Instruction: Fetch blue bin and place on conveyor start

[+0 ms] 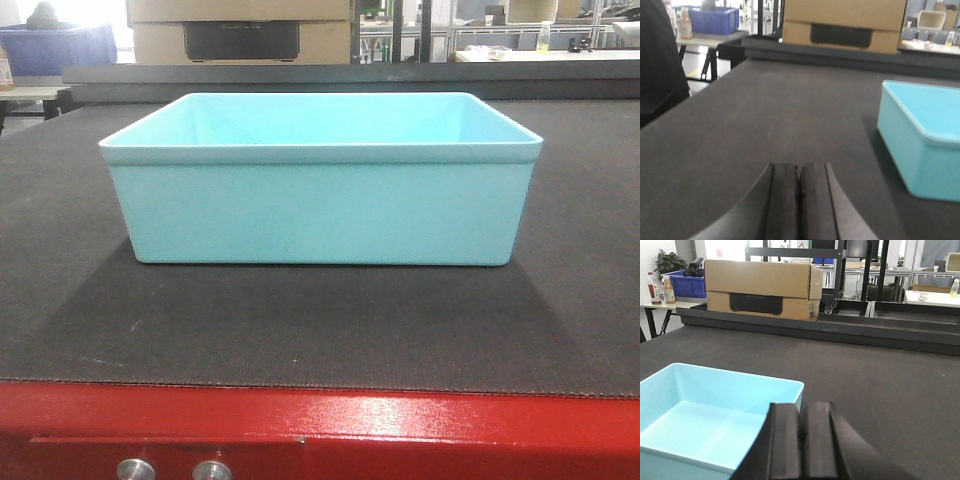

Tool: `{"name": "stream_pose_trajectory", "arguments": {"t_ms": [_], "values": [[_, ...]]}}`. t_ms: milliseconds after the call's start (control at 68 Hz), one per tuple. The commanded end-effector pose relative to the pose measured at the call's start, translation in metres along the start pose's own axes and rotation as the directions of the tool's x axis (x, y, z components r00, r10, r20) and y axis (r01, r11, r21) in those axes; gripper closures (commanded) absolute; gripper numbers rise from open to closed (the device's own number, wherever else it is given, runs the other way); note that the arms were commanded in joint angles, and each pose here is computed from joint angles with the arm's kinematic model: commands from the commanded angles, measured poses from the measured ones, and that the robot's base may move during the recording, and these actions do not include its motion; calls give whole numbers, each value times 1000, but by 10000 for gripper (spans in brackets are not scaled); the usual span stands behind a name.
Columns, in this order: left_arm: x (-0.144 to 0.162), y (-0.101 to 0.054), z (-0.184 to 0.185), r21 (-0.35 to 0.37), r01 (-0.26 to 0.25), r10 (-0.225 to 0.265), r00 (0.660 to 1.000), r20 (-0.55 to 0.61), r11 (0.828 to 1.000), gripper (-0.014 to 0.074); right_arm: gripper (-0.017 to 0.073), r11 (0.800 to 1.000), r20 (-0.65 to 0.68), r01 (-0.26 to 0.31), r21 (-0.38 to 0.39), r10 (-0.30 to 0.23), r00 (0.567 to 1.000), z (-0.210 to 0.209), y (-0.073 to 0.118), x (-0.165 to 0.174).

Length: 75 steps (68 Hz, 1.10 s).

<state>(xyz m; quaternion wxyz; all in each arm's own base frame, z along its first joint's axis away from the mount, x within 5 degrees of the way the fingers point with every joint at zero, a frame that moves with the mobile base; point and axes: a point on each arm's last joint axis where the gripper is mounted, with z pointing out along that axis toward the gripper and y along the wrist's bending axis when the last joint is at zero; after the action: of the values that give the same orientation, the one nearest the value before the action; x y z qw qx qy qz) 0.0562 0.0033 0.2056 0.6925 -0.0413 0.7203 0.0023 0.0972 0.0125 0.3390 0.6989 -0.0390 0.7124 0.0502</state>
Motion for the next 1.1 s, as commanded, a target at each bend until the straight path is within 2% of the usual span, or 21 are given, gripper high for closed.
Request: {"name": "stream_pose_trajectory", "arguments": {"t_ms": [0, 1088], "values": [[-1, 0, 0, 0, 2, -2, 998, 55, 1000, 704, 721, 1000, 34, 11, 2, -11, 999, -1, 0, -3], [-2, 0, 0, 0, 2, -2, 998, 70, 1000, 704, 721, 1000, 35, 11, 3, -11, 999, -1, 0, -2]]}}
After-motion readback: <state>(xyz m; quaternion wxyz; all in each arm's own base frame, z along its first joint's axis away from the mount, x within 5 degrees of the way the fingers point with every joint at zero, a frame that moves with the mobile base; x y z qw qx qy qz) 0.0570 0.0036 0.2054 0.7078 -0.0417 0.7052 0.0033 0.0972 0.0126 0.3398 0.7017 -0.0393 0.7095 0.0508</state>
